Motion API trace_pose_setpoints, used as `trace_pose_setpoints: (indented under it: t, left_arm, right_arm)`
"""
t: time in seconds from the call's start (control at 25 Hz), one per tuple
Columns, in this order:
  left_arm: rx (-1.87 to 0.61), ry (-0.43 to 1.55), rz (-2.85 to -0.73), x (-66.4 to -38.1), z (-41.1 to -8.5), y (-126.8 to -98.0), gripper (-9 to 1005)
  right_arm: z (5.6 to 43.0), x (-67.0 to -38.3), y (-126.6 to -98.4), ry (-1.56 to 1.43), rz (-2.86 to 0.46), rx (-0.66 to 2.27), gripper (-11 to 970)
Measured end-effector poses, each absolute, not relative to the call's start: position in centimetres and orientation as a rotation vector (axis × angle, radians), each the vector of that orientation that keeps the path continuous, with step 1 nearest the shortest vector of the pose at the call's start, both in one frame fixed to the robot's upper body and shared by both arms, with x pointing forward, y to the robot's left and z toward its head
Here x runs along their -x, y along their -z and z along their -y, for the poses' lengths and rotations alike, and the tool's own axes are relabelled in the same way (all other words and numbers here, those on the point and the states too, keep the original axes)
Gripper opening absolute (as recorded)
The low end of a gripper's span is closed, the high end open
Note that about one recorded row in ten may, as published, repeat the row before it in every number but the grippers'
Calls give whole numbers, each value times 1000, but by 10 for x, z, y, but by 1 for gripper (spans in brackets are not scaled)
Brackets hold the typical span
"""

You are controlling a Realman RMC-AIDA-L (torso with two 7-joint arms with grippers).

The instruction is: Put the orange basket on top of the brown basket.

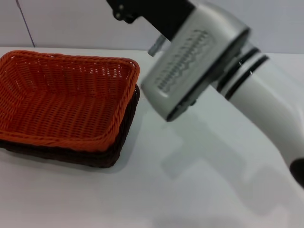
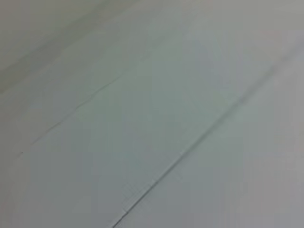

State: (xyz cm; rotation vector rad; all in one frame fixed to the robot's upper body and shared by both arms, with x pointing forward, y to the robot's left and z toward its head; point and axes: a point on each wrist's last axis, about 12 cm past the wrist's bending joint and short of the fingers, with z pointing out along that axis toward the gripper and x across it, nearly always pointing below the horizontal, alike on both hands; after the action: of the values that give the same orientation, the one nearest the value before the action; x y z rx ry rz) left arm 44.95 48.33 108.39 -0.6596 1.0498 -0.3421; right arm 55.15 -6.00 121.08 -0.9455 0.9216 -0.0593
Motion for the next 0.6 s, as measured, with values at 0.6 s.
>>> trace_pose_setpoints:
  t: [0.6]
  left_arm:
    - [647,349,-1077,-449,-483,-1083,712]
  right_arm:
    - [92,-540,-1164,-66,-1125,586,366]
